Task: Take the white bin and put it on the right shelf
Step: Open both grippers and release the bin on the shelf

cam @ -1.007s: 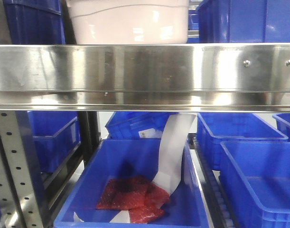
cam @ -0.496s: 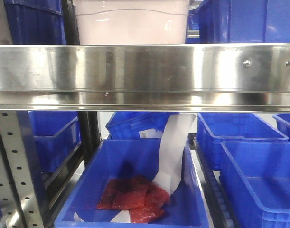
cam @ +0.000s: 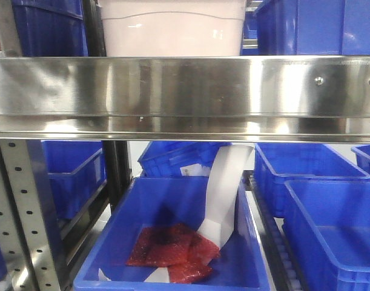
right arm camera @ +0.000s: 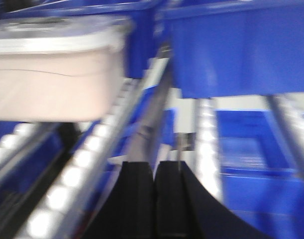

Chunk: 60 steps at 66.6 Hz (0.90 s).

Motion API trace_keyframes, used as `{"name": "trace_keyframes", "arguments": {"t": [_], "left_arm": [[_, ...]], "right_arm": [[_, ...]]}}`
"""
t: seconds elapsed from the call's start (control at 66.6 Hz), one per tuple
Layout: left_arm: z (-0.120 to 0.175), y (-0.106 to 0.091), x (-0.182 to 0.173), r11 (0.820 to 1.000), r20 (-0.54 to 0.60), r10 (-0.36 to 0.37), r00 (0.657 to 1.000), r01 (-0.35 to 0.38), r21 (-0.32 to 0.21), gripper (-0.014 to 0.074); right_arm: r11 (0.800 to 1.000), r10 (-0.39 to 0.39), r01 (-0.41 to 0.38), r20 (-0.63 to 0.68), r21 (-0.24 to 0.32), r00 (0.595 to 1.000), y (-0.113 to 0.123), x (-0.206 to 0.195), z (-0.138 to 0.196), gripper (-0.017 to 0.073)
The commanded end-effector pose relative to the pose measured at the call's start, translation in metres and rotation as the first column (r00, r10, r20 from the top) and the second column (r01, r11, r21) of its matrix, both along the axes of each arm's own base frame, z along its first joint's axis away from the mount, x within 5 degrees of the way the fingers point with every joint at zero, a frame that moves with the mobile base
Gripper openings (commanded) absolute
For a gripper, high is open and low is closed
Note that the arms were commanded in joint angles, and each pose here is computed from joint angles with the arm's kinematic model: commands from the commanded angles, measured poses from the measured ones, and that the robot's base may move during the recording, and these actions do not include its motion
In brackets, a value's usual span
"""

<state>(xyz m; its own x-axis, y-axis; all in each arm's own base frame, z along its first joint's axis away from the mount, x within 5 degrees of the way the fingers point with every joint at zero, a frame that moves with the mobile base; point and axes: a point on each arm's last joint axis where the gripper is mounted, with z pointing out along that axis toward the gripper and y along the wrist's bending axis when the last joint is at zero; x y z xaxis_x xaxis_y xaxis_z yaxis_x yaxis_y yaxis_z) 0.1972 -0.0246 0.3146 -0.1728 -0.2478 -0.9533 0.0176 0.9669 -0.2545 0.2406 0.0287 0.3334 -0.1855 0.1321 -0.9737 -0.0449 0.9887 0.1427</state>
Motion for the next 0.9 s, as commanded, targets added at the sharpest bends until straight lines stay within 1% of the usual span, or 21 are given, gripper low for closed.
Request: {"name": "trace_keyframes", "arguments": {"t": [0.0,0.135,0.195,0.346,0.466,0.631,0.706,0.886], "left_arm": [[0.01,0.008,-0.021,0.999,0.109,0.048,0.993,-0.049,0.003,-0.0126],[0.003,0.015,-0.06,0.999,0.188,0.05,0.981,-0.048,-0.015,-0.0126],[0.0,0.018,-0.076,0.999,0.23,0.052,0.972,-0.048,-0.023,-0.0126],[-0.007,0.023,-0.103,0.998,0.311,0.053,0.949,-0.042,-0.042,-0.0126],[-0.011,0.026,-0.121,0.998,0.374,0.056,0.926,-0.037,-0.057,-0.0126],[-0.011,0.028,-0.134,0.997,0.428,0.058,0.902,-0.031,-0.07,-0.0126],[-0.011,0.028,-0.134,0.997,0.43,0.058,0.901,-0.031,-0.07,-0.0126],[-0.011,0.028,-0.134,0.997,0.429,0.056,0.902,-0.029,-0.07,-0.0126]], "right_arm": [[0.997,-0.07,0.071,0.114,-0.009,0.991,-0.011,-0.026,0.006,0.0034],[0.997,-0.071,0.072,0.133,-0.005,0.988,-0.017,-0.071,-0.015,0.0034],[0.997,-0.072,0.072,0.166,0.002,0.983,-0.02,-0.092,-0.022,0.0034],[0.997,-0.073,0.069,0.264,0.025,0.962,-0.026,-0.132,-0.033,0.0034],[0.998,-0.052,0.041,0.331,0.039,0.942,-0.028,-0.158,-0.043,0.0034],[0.999,-0.016,-0.002,0.388,0.046,0.922,-0.027,-0.178,-0.046,0.0034],[0.999,-0.014,-0.006,0.401,0.047,0.916,-0.027,-0.181,-0.046,0.0034],[0.999,-0.013,-0.007,0.4,0.047,0.916,-0.027,-0.181,-0.046,0.0034]]}}
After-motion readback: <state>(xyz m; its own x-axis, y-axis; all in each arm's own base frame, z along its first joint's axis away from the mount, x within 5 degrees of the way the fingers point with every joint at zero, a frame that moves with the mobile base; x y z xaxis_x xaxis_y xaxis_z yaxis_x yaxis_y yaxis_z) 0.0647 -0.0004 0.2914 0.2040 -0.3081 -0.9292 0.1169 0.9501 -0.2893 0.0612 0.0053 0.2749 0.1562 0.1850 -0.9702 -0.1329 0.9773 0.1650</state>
